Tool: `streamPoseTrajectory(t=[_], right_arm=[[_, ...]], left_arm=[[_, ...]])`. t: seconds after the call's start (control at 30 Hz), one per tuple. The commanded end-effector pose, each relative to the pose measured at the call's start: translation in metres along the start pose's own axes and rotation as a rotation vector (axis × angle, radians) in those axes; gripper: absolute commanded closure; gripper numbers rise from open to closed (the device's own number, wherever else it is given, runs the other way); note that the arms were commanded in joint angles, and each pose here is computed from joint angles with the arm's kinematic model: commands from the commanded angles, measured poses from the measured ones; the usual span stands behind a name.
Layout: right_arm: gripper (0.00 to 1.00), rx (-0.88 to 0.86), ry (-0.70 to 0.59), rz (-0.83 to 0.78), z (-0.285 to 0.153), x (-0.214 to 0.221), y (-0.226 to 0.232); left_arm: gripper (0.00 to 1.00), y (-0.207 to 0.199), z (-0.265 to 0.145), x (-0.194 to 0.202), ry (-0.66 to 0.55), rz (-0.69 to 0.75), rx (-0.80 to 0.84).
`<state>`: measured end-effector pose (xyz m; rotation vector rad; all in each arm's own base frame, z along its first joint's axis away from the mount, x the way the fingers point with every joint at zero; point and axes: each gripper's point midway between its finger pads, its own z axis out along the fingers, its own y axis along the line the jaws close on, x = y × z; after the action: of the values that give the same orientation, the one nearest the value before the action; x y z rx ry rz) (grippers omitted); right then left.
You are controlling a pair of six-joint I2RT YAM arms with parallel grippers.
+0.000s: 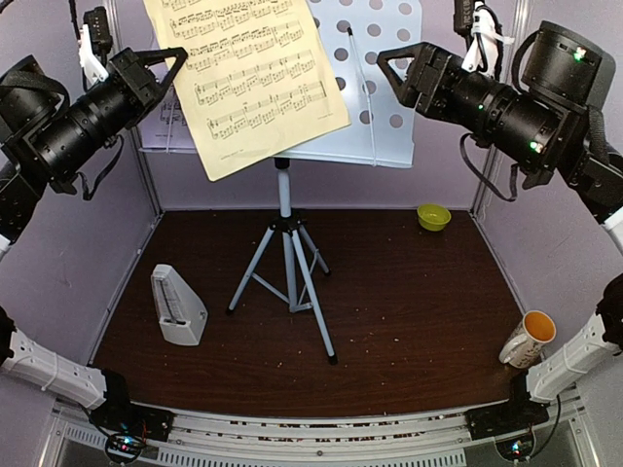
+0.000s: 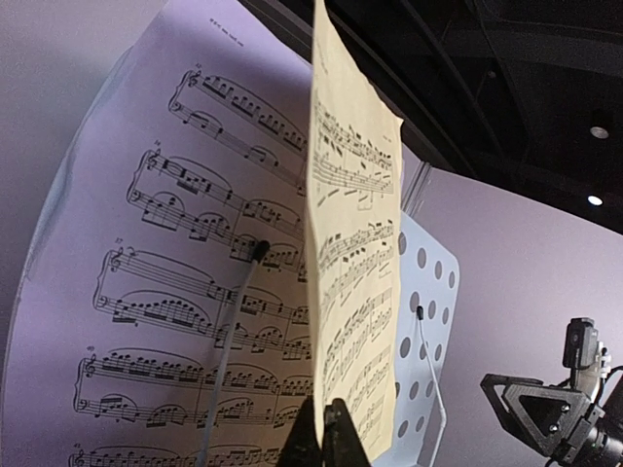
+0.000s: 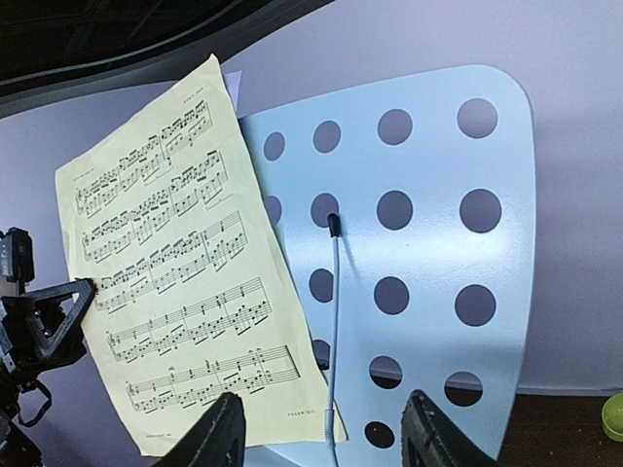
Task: Set up the instrument practice props
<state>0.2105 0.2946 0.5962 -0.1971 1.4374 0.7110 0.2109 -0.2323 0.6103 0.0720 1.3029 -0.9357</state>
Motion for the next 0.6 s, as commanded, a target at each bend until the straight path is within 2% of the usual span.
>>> streamPoseTrajectory(t=[0.0, 0.3, 0.57], right_arm=[[0.46, 0.041, 0.001, 0.009, 0.008, -0.002, 0.001], [0.49, 0.067, 0.049, 0.079, 0.037, 0.011, 0.002], [0.57, 0.052, 0.071, 0.128, 0.050, 0.019, 0.003]], left_arm=[[1.00, -0.003, -0.006, -0.015, -0.050, 0.017, 0.025], [1.00, 0.007, -0.016, -0.014, -0.062, 0.025, 0.005], [1.00, 0.009, -0.019, -0.013, -0.060, 0.035, 0.003]])
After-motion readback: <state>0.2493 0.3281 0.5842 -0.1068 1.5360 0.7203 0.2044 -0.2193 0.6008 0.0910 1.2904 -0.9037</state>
